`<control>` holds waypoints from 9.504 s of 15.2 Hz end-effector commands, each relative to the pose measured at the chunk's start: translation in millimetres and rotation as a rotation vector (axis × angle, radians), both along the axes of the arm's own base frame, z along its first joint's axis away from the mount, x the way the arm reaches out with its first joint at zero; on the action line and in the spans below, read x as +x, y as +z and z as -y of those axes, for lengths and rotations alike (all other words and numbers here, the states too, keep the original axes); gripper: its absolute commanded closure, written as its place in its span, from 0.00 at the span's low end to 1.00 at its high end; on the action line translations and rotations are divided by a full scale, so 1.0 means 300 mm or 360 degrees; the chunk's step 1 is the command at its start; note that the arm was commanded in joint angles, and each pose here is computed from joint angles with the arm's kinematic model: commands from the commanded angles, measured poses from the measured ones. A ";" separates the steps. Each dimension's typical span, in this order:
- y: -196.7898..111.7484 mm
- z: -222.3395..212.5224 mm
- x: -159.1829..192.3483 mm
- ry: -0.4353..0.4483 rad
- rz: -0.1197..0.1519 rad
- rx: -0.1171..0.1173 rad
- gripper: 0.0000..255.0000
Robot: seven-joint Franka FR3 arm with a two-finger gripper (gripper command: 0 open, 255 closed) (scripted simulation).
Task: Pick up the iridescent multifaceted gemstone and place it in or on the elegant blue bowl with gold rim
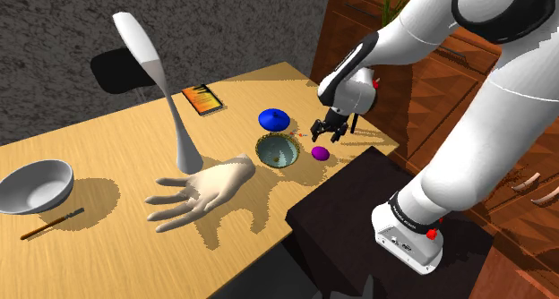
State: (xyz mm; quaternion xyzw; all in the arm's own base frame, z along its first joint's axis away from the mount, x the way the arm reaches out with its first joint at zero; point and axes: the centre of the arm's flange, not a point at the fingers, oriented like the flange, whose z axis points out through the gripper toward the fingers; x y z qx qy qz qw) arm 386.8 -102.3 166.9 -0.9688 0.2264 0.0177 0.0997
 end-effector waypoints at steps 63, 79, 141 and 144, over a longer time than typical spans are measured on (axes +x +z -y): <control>-0.093 -0.095 -0.048 0.0035 -0.0329 -0.0055 1.00; -0.107 -0.191 -0.046 -0.0161 -0.0366 -0.0444 0.00; 0.401 -0.434 0.118 -0.0161 -0.0366 -0.0444 1.00; 0.408 -0.541 0.196 -0.0161 -0.0366 -0.0444 1.00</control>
